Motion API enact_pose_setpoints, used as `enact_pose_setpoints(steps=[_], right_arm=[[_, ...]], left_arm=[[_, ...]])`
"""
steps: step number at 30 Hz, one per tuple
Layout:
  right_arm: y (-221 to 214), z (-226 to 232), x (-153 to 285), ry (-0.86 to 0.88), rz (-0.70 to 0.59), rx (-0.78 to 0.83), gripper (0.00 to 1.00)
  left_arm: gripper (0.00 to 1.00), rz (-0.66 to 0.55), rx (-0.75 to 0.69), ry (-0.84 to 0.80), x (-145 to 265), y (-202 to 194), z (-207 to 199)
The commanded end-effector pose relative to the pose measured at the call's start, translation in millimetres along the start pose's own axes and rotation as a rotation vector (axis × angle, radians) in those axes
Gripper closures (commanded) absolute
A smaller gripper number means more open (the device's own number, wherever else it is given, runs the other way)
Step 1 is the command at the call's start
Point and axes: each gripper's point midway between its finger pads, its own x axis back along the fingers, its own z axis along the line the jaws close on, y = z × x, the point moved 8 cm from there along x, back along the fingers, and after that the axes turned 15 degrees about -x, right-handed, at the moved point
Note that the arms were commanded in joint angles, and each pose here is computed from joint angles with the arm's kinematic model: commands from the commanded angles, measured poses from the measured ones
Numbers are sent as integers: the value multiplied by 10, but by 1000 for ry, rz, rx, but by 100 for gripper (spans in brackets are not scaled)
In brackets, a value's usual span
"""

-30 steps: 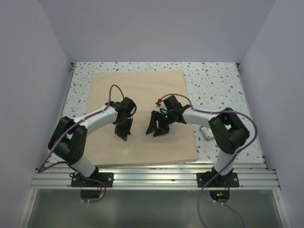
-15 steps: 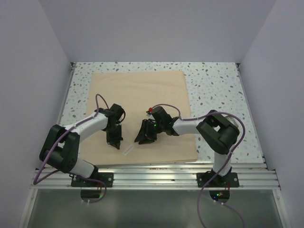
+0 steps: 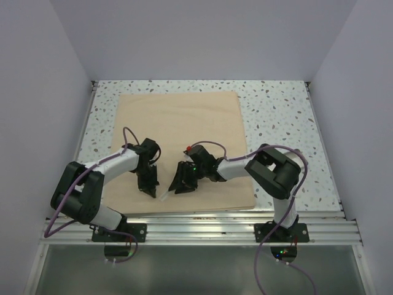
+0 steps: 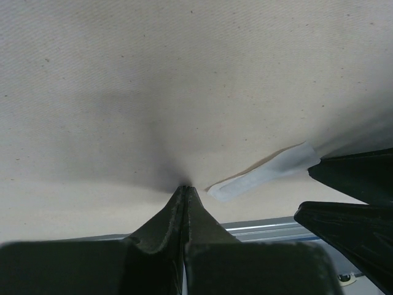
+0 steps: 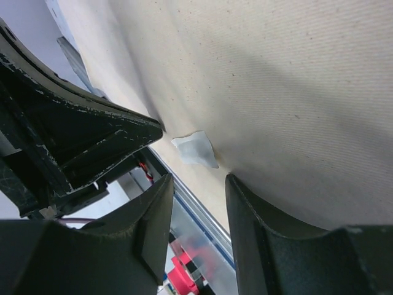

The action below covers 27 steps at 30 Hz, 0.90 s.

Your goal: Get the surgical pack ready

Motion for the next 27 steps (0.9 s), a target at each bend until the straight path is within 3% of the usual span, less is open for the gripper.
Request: enact_pose_setpoints(steps=[1, 14, 18, 19, 22, 27], right_arm=[[58, 20, -93, 18, -45, 8, 56], [153, 68, -254, -3, -55, 21, 62], [146, 71, -250, -26, -47, 37, 76], [154, 62, -251, -37, -45, 43, 85], [170, 65, -229, -68, -37, 74, 100], [217, 173, -39, -56, -52, 137, 100]], left_arm=[[100, -28, 11, -26, -2, 41, -8], [100, -29, 5, -27, -10, 81, -4], [100, -54, -4, -11, 60, 128, 0], [100, -62, -9, 4, 76, 139, 12], [100, -74, -19, 17, 118, 162, 16], [100, -135, -28, 27, 239, 262, 0]])
